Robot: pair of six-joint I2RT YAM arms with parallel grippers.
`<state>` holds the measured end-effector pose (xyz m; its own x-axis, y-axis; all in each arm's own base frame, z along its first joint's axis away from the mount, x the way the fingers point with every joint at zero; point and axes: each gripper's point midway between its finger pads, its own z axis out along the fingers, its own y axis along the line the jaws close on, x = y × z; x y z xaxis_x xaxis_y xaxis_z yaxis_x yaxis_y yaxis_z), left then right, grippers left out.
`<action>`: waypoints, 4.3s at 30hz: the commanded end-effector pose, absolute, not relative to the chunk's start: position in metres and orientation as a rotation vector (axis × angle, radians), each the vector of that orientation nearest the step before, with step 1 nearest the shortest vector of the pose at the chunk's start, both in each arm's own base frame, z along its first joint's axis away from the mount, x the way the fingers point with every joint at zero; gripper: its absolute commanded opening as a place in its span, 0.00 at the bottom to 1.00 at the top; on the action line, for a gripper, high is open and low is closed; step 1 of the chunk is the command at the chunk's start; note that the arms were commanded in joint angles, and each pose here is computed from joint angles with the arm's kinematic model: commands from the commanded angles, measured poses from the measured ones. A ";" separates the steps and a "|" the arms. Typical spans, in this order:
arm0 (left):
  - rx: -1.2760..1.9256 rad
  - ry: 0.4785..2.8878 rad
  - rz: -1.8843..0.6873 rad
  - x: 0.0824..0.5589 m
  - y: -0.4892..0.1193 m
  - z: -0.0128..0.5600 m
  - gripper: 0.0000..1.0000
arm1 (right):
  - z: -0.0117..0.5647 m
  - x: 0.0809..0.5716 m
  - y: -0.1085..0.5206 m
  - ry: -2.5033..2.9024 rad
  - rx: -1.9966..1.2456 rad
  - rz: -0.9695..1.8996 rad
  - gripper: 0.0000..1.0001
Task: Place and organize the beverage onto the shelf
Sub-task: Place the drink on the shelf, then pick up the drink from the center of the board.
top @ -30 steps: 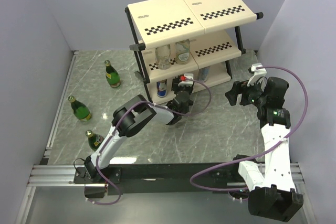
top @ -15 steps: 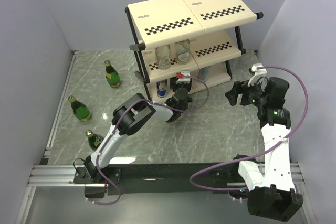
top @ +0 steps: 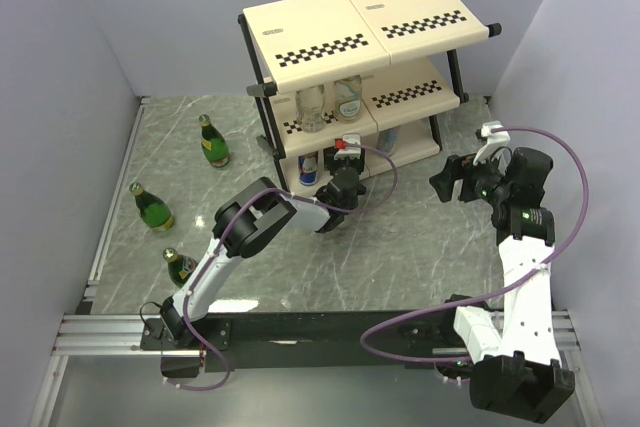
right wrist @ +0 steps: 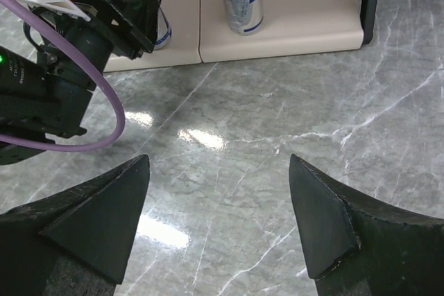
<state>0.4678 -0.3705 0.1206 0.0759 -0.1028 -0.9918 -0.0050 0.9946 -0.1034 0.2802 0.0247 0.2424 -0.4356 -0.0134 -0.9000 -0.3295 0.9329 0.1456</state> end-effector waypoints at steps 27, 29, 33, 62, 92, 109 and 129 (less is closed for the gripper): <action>-0.243 1.411 -0.143 0.469 -0.358 0.157 0.77 | 0.260 0.277 0.023 1.942 -0.263 0.364 0.87; -0.245 1.411 -0.145 0.469 -0.357 0.157 0.77 | 0.260 0.277 0.023 1.940 -0.263 0.363 0.87; -0.234 1.410 -0.155 0.466 -0.360 0.157 0.82 | 0.260 0.277 0.023 1.941 -0.262 0.364 0.87; -0.124 1.402 -0.209 0.402 -0.382 0.177 0.94 | 0.258 0.275 0.023 1.944 -0.280 0.361 0.87; 0.340 2.017 -0.401 0.231 -0.310 0.120 0.94 | 0.236 0.205 0.085 1.821 -0.919 0.640 0.93; -0.247 1.949 -0.337 0.272 -0.175 0.177 0.89 | 0.228 0.221 0.078 1.885 -0.812 0.594 0.66; -0.497 1.839 -0.191 0.386 -0.061 0.180 0.91 | 0.226 0.222 0.078 1.867 -0.826 0.569 0.74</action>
<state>0.3531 -0.0457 0.1400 -0.2956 -0.4605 -0.8370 -0.3561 0.8661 -0.3507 0.2196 0.0772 0.2221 -0.3262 -0.2825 -0.9021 -0.7465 0.6624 0.0625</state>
